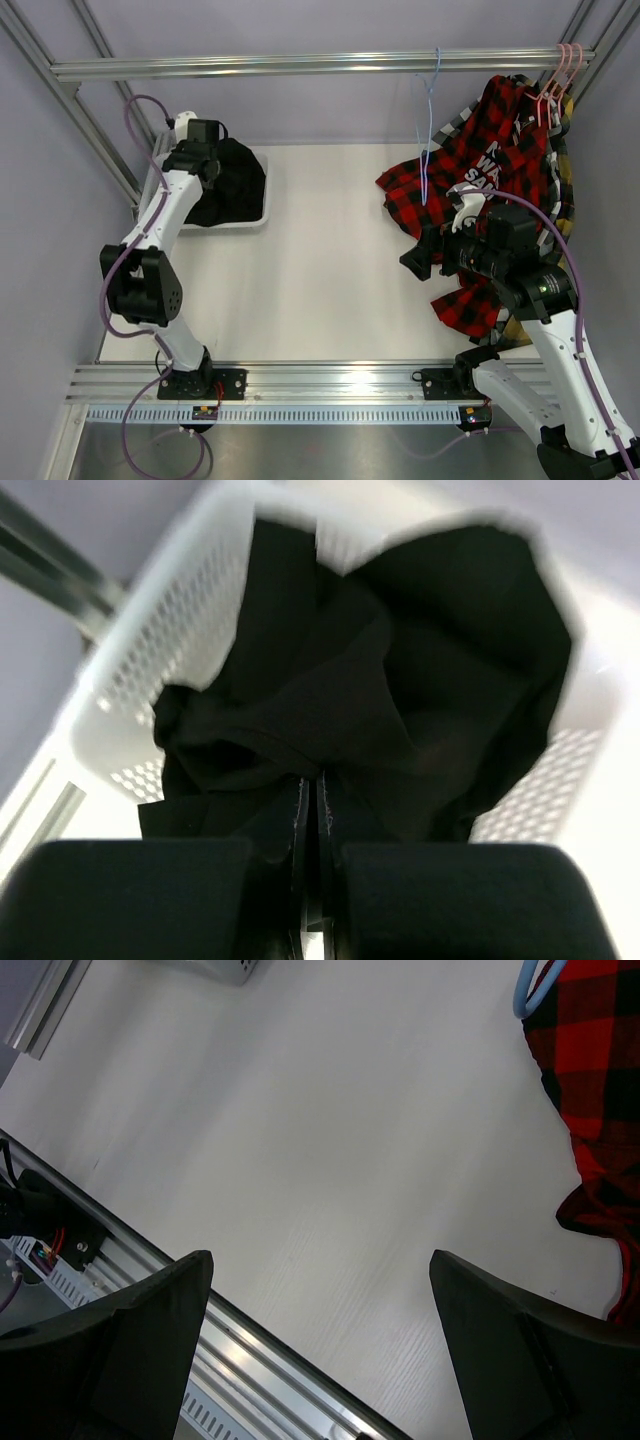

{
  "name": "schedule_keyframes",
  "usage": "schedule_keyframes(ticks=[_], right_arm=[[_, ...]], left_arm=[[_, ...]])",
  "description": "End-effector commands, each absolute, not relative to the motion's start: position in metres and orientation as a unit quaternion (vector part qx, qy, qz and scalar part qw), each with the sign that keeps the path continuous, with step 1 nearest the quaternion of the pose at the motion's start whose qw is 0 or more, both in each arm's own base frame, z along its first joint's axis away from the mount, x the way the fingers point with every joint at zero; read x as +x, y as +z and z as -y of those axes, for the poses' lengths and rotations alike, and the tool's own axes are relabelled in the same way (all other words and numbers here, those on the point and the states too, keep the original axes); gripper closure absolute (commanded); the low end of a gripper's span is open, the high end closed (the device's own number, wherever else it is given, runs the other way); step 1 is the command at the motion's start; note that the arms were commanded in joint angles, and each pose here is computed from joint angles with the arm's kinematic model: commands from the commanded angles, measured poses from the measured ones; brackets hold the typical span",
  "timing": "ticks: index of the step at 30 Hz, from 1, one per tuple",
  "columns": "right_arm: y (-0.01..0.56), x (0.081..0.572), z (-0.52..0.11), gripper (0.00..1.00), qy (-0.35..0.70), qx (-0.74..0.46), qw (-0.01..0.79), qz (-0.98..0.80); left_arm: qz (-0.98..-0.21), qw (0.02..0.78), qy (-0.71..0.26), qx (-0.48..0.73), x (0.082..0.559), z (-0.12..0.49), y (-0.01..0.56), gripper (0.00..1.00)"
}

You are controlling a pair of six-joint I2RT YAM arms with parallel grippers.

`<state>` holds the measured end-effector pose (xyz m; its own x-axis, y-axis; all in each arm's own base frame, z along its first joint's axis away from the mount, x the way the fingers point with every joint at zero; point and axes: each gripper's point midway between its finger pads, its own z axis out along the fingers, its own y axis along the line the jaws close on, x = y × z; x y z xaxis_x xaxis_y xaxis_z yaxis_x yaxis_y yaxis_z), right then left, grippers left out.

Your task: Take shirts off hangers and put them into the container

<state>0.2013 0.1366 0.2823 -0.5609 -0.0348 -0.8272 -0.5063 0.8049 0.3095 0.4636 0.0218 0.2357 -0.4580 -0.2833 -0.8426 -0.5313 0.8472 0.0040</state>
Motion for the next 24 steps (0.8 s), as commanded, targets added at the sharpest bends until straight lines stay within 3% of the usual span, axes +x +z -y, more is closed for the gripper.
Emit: schedule_keyframes(ticks=[1,6,10,13,14,17,22,24], right_arm=[[0.296,0.201,-0.134,0.01,0.263,-0.16,0.457,-0.835],[0.293,0.204,-0.135,0.01,0.262,-0.157,0.449,-0.84],[0.292,0.209,-0.136,0.0,0.261,-0.155,0.443,-0.844],[0.296,0.21,-0.135,0.01,0.26,-0.152,0.445,-0.844],[0.296,0.211,-0.136,0.01,0.26,-0.152,0.446,-0.843],[0.297,0.213,-0.138,0.0,0.266,-0.147,0.444,-0.843],[0.299,0.219,-0.144,0.01,0.277,-0.148,0.441,-0.841],[0.299,0.22,-0.145,0.01,0.279,-0.147,0.442,-0.84]], left_arm=[[-0.852,0.442,0.113,-0.257,0.471,-0.026,0.206,1.0],[-0.868,0.411,0.106,-0.258,0.494,-0.034,0.16,0.99],[-0.886,0.37,0.102,-0.26,0.499,-0.029,0.125,0.86],[-0.873,0.404,0.072,-0.264,0.496,-0.022,0.136,0.68],[-0.856,0.439,0.057,-0.267,0.494,-0.022,0.165,0.49],[-0.827,0.494,0.031,-0.266,0.498,-0.019,0.195,0.25],[-0.81,0.526,0.0,-0.26,0.536,-0.01,0.213,0.22],[-0.821,0.507,-0.004,-0.261,0.553,-0.006,0.186,0.22]])
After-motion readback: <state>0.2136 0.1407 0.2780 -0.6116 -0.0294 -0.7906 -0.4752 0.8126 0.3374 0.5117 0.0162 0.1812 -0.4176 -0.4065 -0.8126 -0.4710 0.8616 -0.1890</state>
